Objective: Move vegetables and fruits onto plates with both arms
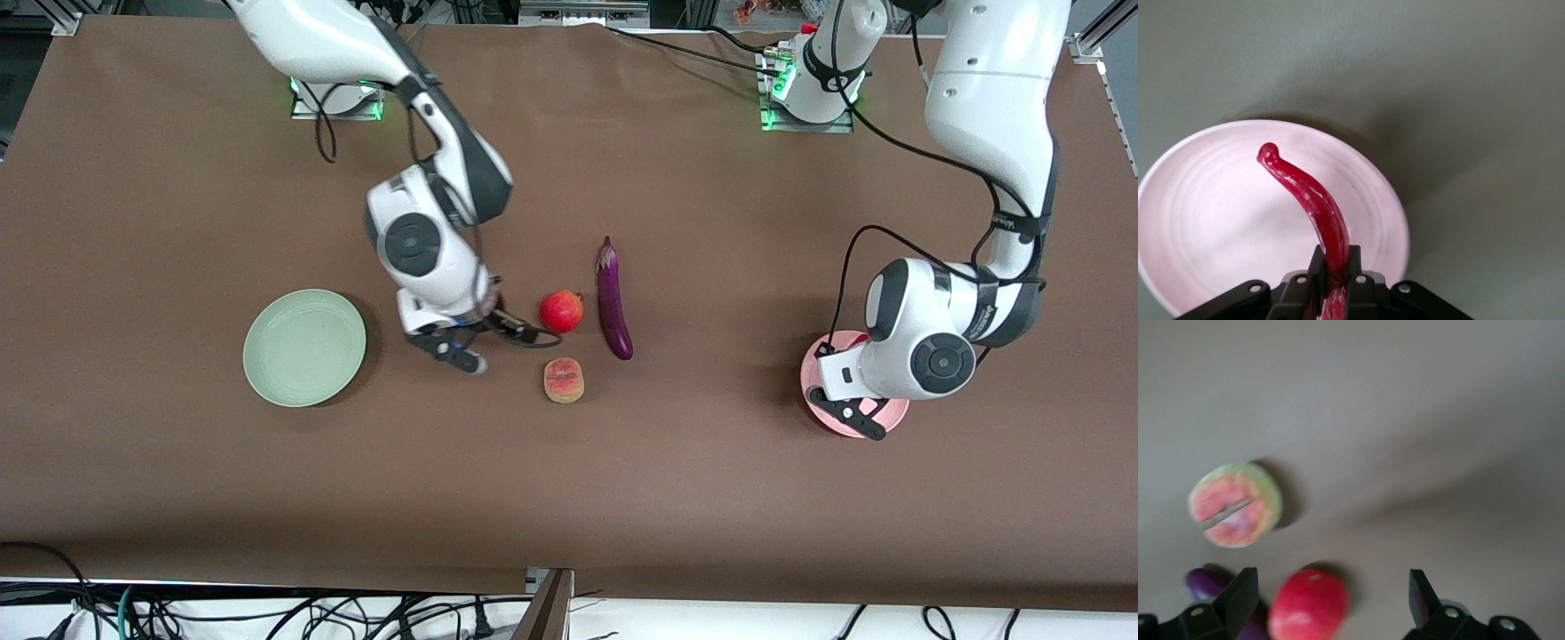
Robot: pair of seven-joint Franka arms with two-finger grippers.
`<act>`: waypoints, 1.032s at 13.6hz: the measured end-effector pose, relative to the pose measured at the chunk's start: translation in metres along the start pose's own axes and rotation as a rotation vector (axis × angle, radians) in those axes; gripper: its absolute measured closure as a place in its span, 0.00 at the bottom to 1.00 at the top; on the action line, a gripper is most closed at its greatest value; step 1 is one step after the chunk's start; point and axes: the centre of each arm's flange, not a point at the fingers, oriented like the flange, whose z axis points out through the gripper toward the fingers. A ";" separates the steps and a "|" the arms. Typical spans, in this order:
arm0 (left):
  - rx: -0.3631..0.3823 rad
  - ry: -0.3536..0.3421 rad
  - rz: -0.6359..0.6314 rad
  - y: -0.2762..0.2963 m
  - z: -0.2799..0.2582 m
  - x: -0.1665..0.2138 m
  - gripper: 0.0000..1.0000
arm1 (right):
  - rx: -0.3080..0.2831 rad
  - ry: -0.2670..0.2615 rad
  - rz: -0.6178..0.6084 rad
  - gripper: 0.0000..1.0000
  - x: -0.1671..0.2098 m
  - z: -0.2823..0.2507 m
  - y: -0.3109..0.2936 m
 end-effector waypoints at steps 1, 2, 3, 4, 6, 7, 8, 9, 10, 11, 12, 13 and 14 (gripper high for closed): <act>-0.003 -0.003 0.008 -0.001 0.005 0.002 0.85 | 0.005 0.001 0.022 0.00 -0.015 0.012 -0.011; -0.003 -0.001 0.014 0.001 0.005 0.005 0.80 | 0.007 0.002 0.039 0.00 -0.026 0.023 -0.017; -0.001 0.006 0.019 0.003 0.002 0.008 0.70 | 0.009 0.003 0.053 0.00 -0.031 0.032 -0.020; 0.002 0.012 0.021 0.004 -0.002 0.010 0.60 | 0.006 0.003 0.057 0.00 -0.034 0.040 -0.021; 0.005 0.019 0.023 0.004 -0.006 0.011 0.41 | 0.002 0.002 0.053 0.00 -0.041 0.055 -0.022; 0.005 0.020 0.024 0.004 -0.006 0.011 0.31 | 0.006 0.004 0.052 0.00 -0.044 0.061 -0.023; 0.005 0.020 0.024 0.004 -0.006 0.011 0.20 | 0.007 0.005 0.051 0.00 -0.048 0.065 -0.024; 0.006 0.021 0.024 0.003 -0.006 0.011 0.11 | 0.005 0.004 0.052 0.00 -0.050 0.068 -0.025; 0.006 0.022 0.024 0.003 -0.007 0.012 0.01 | 0.001 0.002 0.051 0.00 -0.052 0.070 -0.024; 0.006 0.023 0.024 0.003 -0.008 0.012 0.00 | -0.004 0.000 0.050 0.00 -0.053 0.074 -0.024; 0.006 0.023 0.024 0.003 -0.008 0.012 0.00 | -0.012 -0.002 0.048 0.00 -0.055 0.078 -0.022; 0.004 0.023 0.022 0.003 -0.008 0.012 0.00 | -0.021 -0.006 0.046 0.00 -0.058 0.083 -0.020; -0.001 0.022 0.019 0.003 -0.008 0.011 0.00 | -0.027 -0.007 0.044 0.00 -0.061 0.089 -0.018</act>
